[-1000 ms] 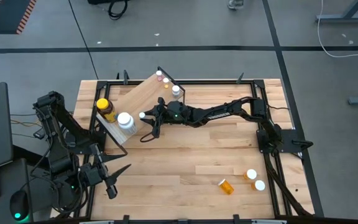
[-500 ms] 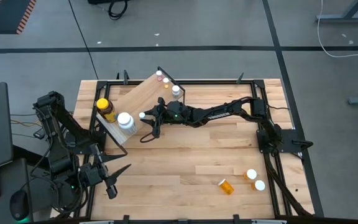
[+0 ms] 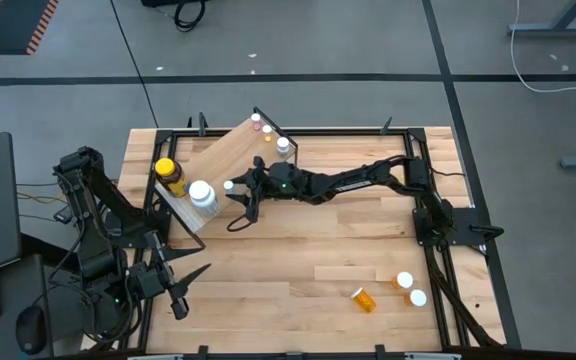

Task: Pick and place medicine bottles onto shelf by color
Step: Put the blue pill bottle on the shelf, then put the bottom left orange pill bottle on the shelf

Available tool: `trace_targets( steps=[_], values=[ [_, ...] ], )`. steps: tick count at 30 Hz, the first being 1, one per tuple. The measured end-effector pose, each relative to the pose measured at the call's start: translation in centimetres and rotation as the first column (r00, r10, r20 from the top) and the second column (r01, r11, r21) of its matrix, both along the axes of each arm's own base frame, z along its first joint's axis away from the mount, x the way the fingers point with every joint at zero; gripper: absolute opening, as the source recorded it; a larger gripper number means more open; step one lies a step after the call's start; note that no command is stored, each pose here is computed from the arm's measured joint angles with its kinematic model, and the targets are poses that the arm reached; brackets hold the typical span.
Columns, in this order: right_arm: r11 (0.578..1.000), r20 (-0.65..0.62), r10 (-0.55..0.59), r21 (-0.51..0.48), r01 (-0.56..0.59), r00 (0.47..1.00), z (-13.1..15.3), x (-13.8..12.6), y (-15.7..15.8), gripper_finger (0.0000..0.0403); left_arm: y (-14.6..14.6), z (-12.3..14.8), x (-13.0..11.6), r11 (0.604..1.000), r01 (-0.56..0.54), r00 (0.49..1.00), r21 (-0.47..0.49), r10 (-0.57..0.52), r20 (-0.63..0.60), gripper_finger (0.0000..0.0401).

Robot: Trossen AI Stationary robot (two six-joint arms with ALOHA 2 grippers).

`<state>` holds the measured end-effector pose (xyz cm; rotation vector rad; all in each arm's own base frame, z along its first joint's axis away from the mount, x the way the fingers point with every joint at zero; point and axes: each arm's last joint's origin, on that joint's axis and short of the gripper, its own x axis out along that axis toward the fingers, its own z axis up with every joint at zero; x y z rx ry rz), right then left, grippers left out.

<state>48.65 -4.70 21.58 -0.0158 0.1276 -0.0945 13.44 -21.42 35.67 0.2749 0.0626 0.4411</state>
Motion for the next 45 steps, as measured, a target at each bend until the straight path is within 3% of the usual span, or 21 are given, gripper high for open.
trace_targets(
  steps=[10,18,22,28,35,42,45],
  values=[
    [1.000,-0.004,0.016,-0.024,-0.016,1.000,2.1,-0.7,0.9,0.0241,0.0,0.0,0.0,1.000,0.000,1.000,0.001,0.000,0.000,0.0172],
    [0.998,-0.072,-0.043,-0.052,0.039,0.997,3.9,-1.8,1.7,0.0255,0.0,0.0,0.0,1.000,0.000,1.000,-0.001,0.000,0.001,0.0172],
    [0.999,-0.179,-0.023,-0.041,0.016,0.984,4.1,-2.6,2.6,0.0255,0.0,0.0,0.0,1.000,0.000,1.000,-0.002,0.000,0.001,0.0172],
    [1.000,-0.392,0.009,0.009,-0.006,0.920,3.9,-4.5,4.4,0.0255,0.0,0.0,0.0,1.000,0.000,1.000,-0.004,0.000,0.002,0.0172],
    [0.994,-0.620,0.029,0.101,0.043,0.784,3.4,-7.2,6.4,0.0254,0.0,0.0,0.0,1.000,0.001,1.000,-0.004,-0.001,0.002,0.0172],
    [0.968,-0.840,0.020,0.151,0.199,0.543,1.7,-10.2,8.7,0.0254,0.0,0.0,-0.1,1.000,0.005,1.000,0.002,-0.005,-0.002,0.0172],
    [0.956,-0.884,-0.005,0.133,0.261,0.467,1.4,-11.2,10.0,0.0254,0.0,0.0,-0.1,1.000,0.005,1.000,0.003,-0.005,-0.002,0.0172]
  ],
)
